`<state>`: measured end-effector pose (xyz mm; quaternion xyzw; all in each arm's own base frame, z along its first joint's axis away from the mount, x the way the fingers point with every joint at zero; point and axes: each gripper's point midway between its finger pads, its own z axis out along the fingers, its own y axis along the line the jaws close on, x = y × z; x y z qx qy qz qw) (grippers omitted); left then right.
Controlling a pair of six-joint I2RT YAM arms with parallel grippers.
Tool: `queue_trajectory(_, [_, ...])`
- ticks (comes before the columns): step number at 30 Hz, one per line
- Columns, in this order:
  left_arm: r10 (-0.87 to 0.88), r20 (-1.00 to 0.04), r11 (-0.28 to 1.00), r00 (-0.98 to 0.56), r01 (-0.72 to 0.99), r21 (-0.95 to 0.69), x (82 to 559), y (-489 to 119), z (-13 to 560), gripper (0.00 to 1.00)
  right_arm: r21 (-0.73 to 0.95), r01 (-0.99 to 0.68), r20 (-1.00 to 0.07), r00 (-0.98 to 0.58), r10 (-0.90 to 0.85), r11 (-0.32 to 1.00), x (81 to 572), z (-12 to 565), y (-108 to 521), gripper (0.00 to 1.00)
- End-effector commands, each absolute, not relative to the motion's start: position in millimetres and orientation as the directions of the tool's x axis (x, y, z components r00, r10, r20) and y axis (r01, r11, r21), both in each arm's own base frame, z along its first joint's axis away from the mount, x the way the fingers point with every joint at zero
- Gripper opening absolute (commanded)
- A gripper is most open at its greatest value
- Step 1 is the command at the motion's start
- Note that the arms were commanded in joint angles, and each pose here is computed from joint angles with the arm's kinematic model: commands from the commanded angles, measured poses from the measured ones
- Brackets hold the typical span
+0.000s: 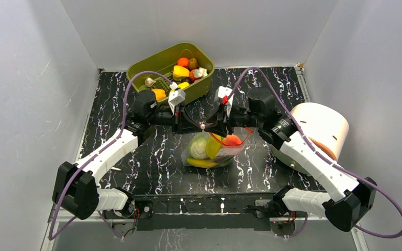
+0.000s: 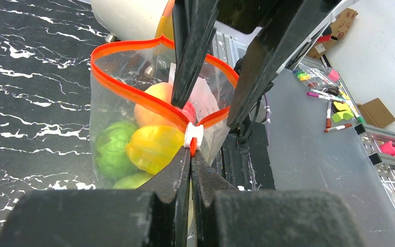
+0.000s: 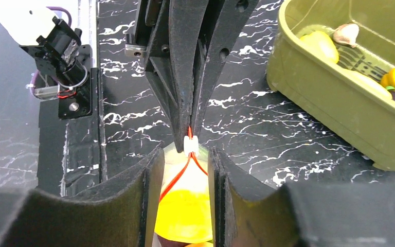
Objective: Place the food in the zip-top bag and seal the zipper
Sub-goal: Zip the zipper food storage bag.
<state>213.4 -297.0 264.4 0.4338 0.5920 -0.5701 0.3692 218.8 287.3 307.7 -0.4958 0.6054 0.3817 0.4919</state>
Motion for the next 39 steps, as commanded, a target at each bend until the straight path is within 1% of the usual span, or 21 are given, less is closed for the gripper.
queue_trajectory(1, [0.057,-0.970,-0.081,-0.237,0.967,-0.241,205.5,-295.6,292.1,0.00,-0.096,-0.984,-0.983,0.070,-0.171,0.148,219.8,333.0,298.9,0.32])
queue_trajectory(3, [0.059,-0.971,-0.084,-0.233,0.968,-0.237,204.7,-295.3,292.1,0.00,-0.096,-0.986,-0.983,0.071,-0.172,0.137,220.2,331.2,300.8,0.30])
queue_trajectory(7, [0.069,-0.972,-0.082,-0.226,0.969,-0.231,203.7,-294.1,291.3,0.00,-0.084,-0.990,-0.982,0.063,-0.178,0.114,221.4,323.9,305.3,0.29])
queue_trajectory(8, [0.073,-0.972,-0.080,-0.225,0.970,-0.230,203.4,-293.4,290.5,0.00,-0.083,-0.991,-0.982,0.064,-0.176,0.105,221.6,322.8,306.9,0.24])
queue_trajectory(10, [0.072,-0.972,-0.065,-0.222,0.972,-0.226,204.1,-292.7,290.8,0.00,-0.088,-0.990,-0.982,0.068,-0.176,0.108,223.0,321.6,307.9,0.18])
queue_trajectory(13, [0.068,-0.974,-0.061,-0.217,0.973,-0.221,202.8,-291.7,291.4,0.00,-0.089,-0.990,-0.981,0.069,-0.181,0.107,225.6,317.2,309.7,0.15])
queue_trajectory(14, [0.066,-0.975,-0.063,-0.213,0.974,-0.217,202.0,-291.5,291.5,0.00,-0.088,-0.991,-0.981,0.069,-0.179,0.097,224.8,316.4,310.4,0.11])
queue_trajectory(16, [0.066,-0.974,-0.054,-0.216,0.974,-0.219,202.5,-291.0,292.8,0.00,-0.111,-0.988,-0.980,0.092,-0.176,0.104,226.9,316.5,310.1,0.00])
queue_trajectory(20, [0.084,-0.974,-0.041,-0.209,0.976,-0.213,197.9,-286.6,290.6,0.00,-0.133,-0.985,-0.973,0.107,-0.205,0.114,222.5,307.0,301.8,0.00])
queue_trajectory(21, [0.094,-0.975,-0.031,-0.200,0.979,-0.204,195.0,-283.5,290.4,0.00,-0.112,-0.984,-0.965,0.076,-0.250,0.135,221.2,294.2,295.2,0.00])
queue_trajectory(28, [0.120,-0.972,-0.014,-0.202,0.979,-0.205,196.1,-281.6,285.8,0.00,-0.093,-0.976,-0.957,0.034,-0.287,0.195,224.3,286.3,286.5,0.00])
queue_trajectory(32, [0.115,-0.975,-0.014,-0.189,0.981,-0.192,194.8,-280.8,289.0,0.00,-0.067,-0.976,-0.953,0.000,-0.304,0.208,222.7,281.8,283.5,0.00])
queue_trajectory(35, [0.112,-0.978,0.014,-0.178,0.984,-0.178,197.4,-279.4,290.5,0.00,-0.072,-0.971,-0.948,-0.005,-0.317,0.230,223.2,281.5,279.1,0.00])
queue_trajectory(39, [0.068,-0.979,0.019,-0.193,0.981,-0.192,197.6,-281.2,297.6,0.00,-0.082,-0.966,-0.943,-0.005,-0.333,0.246,223.8,282.1,274.9,0.00])
